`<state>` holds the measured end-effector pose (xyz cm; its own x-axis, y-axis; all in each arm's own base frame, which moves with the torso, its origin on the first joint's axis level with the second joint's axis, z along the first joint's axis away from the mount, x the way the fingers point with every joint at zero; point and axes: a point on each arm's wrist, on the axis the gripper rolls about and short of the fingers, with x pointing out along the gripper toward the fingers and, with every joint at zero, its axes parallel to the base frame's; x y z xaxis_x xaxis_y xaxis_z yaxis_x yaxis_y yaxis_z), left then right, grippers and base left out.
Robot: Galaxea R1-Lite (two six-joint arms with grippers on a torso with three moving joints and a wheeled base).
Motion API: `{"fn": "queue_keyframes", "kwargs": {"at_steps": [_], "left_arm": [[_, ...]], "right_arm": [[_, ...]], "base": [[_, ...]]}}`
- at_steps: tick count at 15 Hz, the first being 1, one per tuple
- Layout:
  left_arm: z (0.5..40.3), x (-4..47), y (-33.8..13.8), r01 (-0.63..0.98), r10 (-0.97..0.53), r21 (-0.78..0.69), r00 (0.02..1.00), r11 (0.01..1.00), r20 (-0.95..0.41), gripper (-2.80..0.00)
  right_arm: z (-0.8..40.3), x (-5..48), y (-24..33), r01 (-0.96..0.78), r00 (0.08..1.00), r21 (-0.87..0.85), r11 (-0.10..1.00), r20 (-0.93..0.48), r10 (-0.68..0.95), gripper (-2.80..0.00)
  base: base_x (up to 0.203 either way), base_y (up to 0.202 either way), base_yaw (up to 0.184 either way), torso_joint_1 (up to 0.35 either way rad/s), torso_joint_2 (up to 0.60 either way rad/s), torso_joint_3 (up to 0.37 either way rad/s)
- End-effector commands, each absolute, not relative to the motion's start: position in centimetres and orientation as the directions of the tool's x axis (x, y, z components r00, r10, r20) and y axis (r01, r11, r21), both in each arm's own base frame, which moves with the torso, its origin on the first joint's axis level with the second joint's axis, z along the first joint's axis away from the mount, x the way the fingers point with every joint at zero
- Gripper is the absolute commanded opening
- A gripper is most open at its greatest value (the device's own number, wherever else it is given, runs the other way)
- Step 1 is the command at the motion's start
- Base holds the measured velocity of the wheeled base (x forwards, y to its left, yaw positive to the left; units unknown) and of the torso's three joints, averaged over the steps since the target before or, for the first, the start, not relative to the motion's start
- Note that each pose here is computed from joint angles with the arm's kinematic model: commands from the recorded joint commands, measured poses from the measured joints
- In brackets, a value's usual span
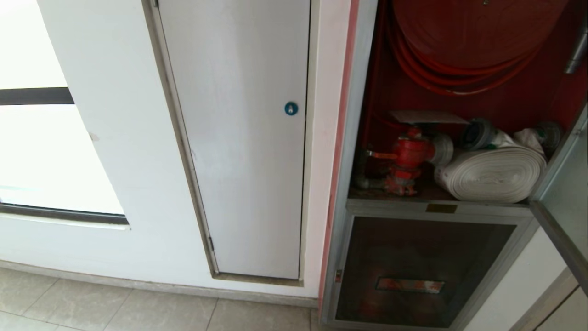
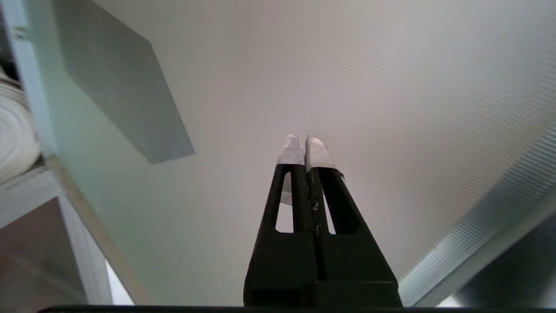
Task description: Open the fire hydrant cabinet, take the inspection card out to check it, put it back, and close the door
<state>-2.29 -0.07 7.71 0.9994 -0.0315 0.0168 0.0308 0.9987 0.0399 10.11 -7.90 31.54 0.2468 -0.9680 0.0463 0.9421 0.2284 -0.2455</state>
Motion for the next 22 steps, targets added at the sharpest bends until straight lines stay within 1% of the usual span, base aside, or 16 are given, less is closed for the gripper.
{"fn": "queue_keyframes", "kwargs": {"at_steps": [1, 7, 13, 14, 15, 17, 19, 22], "left_arm": [[7.5, -2.2, -0.1, 0.032, -0.032, 0.040, 0.999, 0.999, 0.012, -2.80], [7.5, -2.2, -0.1, 0.030, -0.031, 0.040, 0.999, 0.999, 0.012, -2.80], [7.5, -2.2, -0.1, 0.030, -0.031, 0.040, 0.999, 0.999, 0.012, -2.80], [7.5, -2.2, -0.1, 0.031, -0.031, 0.040, 0.999, 0.999, 0.012, -2.80], [7.5, -2.2, -0.1, 0.030, -0.031, 0.040, 0.999, 0.999, 0.012, -2.80], [7.5, -2.2, -0.1, 0.030, -0.031, 0.040, 0.999, 0.999, 0.012, -2.80], [7.5, -2.2, -0.1, 0.032, -0.032, 0.040, 0.999, 0.999, 0.012, -2.80], [7.5, -2.2, -0.1, 0.030, -0.031, 0.040, 0.999, 0.999, 0.012, -2.80]], "right_arm": [[31.5, 10.3, -8.6, 0.945, 0.225, -0.254, 0.207, 0.041, -0.974, -2.80], [31.3, 9.8, -10.9, 0.944, 0.202, -0.272, 0.188, 0.025, -0.979, -2.80], [31.0, 9.7, -11.9, 0.942, 0.214, -0.265, 0.204, 0.009, -0.977, -2.80], [30.9, 9.6, -11.7, 0.939, 0.237, -0.257, 0.227, 0.011, -0.971, -2.80], [31.0, 9.5, -11.3, 0.931, 0.281, -0.249, 0.268, 0.019, -0.959, -2.80], [30.9, 9.7, -9.8, 0.889, 0.408, -0.238, 0.390, 0.029, -0.912, -2.80], [30.1, 10.6, -8.7, 0.837, 0.507, -0.244, 0.490, 0.010, -0.862, -2.80], [28.5, 12.1, -7.2, 0.750, 0.631, -0.220, 0.624, -0.045, -0.774, -2.80]], "base": [[0.000, 0.000, 0.000, 0.000, 0.00, 0.000], [0.000, 0.000, 0.000, 0.000, 0.00, 0.000], [0.000, 0.000, 0.000, 0.000, 0.00, 0.000], [0.000, 0.000, 0.000, 0.000, 0.00, 0.000], [0.000, 0.000, 0.000, 0.000, 0.00, 0.000], [0.000, 0.000, 0.000, 0.000, 0.00, 0.000], [0.000, 0.000, 0.000, 0.000, 0.00, 0.000], [0.000, 0.000, 0.000, 0.000, 0.00, 0.000]]}}
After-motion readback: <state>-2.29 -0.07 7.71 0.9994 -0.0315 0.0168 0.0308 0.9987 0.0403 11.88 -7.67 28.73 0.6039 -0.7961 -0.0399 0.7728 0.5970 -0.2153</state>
